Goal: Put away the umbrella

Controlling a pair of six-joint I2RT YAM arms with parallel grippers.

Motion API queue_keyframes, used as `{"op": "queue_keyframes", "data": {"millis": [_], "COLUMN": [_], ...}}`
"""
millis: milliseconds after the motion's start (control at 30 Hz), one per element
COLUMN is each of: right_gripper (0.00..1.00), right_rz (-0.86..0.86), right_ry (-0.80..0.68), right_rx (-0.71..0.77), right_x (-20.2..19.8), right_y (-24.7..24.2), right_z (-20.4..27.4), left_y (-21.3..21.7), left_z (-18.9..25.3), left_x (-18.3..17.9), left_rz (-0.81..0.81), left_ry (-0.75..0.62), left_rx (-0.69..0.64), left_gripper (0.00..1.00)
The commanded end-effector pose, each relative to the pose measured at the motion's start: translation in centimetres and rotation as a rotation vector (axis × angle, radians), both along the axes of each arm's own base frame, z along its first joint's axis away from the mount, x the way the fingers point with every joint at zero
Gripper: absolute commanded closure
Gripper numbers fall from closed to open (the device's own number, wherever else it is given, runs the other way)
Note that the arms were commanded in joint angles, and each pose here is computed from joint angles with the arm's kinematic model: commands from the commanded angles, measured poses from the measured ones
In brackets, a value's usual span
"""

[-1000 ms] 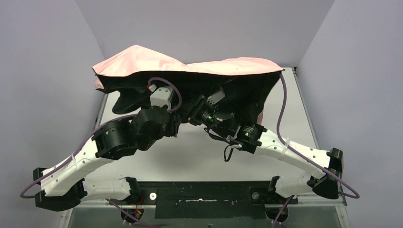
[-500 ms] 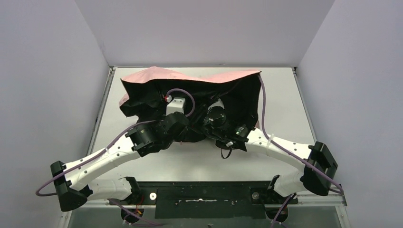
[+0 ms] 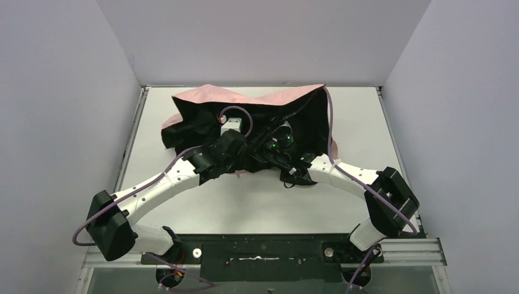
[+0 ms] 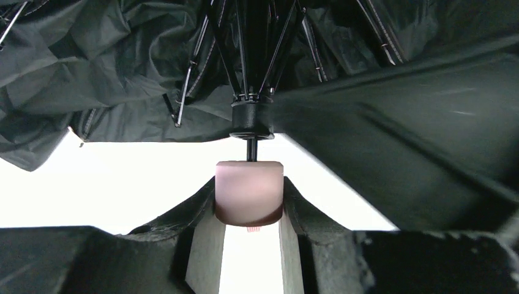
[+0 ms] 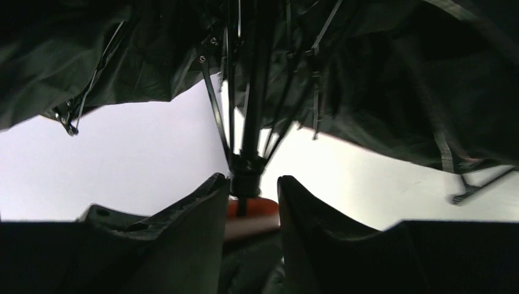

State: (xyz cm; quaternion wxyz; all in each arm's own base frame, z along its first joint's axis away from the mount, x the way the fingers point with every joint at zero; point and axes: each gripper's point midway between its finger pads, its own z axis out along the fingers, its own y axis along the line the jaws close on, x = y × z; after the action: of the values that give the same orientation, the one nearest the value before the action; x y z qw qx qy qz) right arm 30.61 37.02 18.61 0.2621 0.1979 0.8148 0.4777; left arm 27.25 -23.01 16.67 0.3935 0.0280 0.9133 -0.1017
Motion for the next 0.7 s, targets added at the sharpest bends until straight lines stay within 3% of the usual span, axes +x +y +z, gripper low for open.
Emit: {"op": "queue_keyframes", "data": {"millis": [0,200,400,667], "right_gripper": [0.6,0.37,0.34,0.32], "right_rz": [-0.071,-0.145,-0.135,-0.066], "right_ry": [-0.117,-0.178,-0.285,-0.497], "right_rx": [-0.035,-0.083,-0.234,-0.545], "right_x": [1.6,1.0,-0.4,-2.4], "right_y": [-2.3,-5.3,-8.6,-14.1], "right_z": [1.1,1.3,1.3,4.5], "left_y": [2.8,2.5,1.5,1.0], "left_z": [-1.1,-3.4,-5.0,-8.6], "left_x": [2.1,2.1,2.1,1.6], "left_rz": [0.082,0.06,0.002,-0.036], "left_ry": [-0.022,0.022,0.035,0.095], "left_rx": [0.069,0.066,0.049,0.057], "left_gripper": [1.0,1.0,1.0,1.0]}}
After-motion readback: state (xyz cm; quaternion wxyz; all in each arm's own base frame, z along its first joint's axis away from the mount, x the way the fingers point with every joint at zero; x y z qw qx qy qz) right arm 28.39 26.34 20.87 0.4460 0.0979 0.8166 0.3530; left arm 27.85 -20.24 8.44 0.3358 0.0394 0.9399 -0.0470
